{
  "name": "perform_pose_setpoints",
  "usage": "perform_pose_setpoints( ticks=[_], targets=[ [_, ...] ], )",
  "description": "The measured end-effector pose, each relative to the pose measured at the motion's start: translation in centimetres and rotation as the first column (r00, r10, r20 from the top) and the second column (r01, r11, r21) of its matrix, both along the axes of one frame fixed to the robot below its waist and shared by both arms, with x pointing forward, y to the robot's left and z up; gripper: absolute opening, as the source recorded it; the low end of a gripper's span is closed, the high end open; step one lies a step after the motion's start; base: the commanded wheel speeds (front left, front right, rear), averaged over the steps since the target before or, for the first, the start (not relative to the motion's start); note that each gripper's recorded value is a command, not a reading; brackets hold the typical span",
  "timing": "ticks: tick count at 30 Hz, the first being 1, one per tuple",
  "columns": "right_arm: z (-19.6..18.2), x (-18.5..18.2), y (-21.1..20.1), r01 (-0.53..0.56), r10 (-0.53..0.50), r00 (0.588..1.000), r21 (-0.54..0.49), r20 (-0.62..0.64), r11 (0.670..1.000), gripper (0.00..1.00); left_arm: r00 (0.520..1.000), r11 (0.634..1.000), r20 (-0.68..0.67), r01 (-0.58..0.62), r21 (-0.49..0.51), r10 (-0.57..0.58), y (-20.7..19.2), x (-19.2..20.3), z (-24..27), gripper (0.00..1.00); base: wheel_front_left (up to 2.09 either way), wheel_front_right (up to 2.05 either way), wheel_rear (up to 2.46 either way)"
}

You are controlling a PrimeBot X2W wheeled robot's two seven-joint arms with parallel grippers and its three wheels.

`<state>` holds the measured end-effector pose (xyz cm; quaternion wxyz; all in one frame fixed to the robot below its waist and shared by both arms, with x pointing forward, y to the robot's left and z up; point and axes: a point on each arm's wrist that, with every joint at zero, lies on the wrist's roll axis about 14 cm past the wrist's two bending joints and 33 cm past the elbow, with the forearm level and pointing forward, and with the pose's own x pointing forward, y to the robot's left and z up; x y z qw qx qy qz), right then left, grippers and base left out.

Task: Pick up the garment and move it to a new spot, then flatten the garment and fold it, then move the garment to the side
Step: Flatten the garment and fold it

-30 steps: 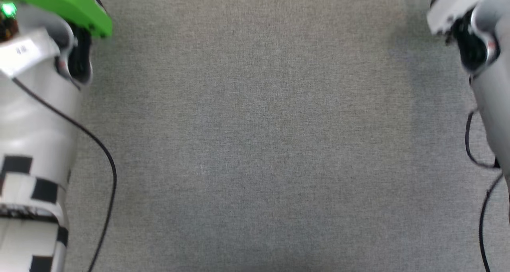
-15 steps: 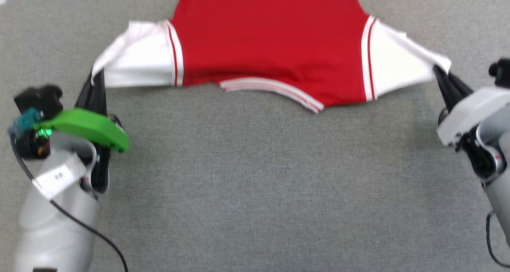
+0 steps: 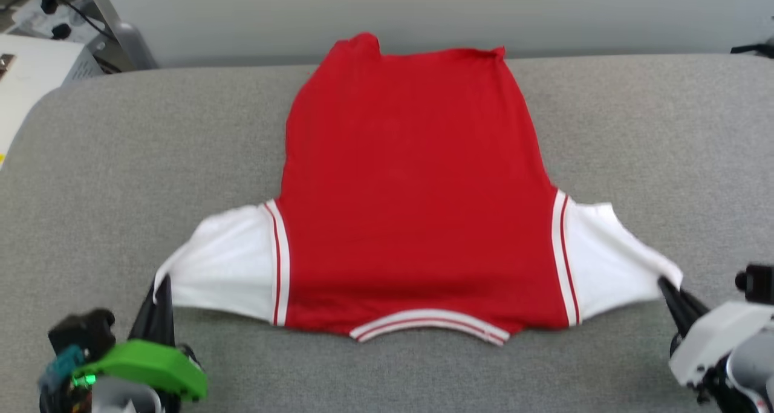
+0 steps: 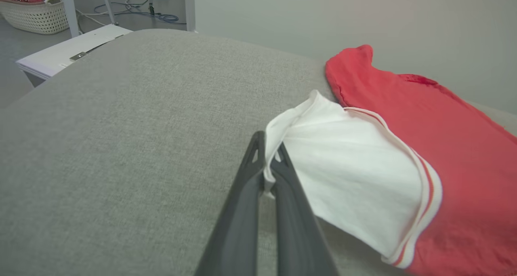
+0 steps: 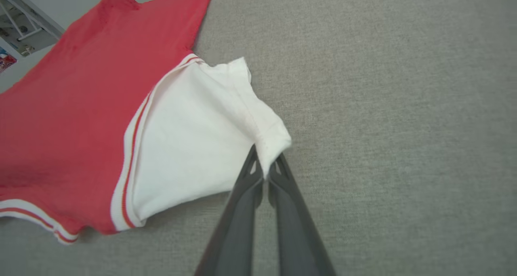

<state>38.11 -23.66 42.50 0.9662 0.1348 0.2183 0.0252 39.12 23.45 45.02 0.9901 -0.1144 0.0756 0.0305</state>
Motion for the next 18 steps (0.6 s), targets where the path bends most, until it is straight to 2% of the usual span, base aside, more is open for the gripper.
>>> perform_pose_setpoints(
  ticks=[9,14,17,18],
  targets=[
    [-2.6,-7.4,0.0,0.084,-0.080,0.988,0.023,-0.130,0.996,0.00,0.992,0.998,-0.120,-0.045,0.039,0.049,0.0,-7.4,-2.5,0.00,0.00,0.00,0.00],
    [-4.0,-10.1,0.9,0.078,-0.075,0.979,0.010,-0.188,0.997,0.00,0.992,0.998,-0.116,-0.035,0.052,0.041,-0.7,-9.0,-2.6,0.00,0.00,0.00,0.00],
    [-4.0,-10.2,1.4,0.064,-0.062,0.980,0.002,-0.186,0.998,0.00,0.995,0.998,-0.099,-0.022,0.065,0.028,-1.1,-9.1,-2.3,0.00,0.00,0.00,0.00],
    [-3.8,-9.9,1.5,0.061,-0.061,0.983,-0.004,-0.174,0.998,0.09,0.995,0.998,-0.094,-0.015,0.068,0.022,-1.3,-9.1,-2.2,0.00,0.00,0.00,0.00]
  ],
)
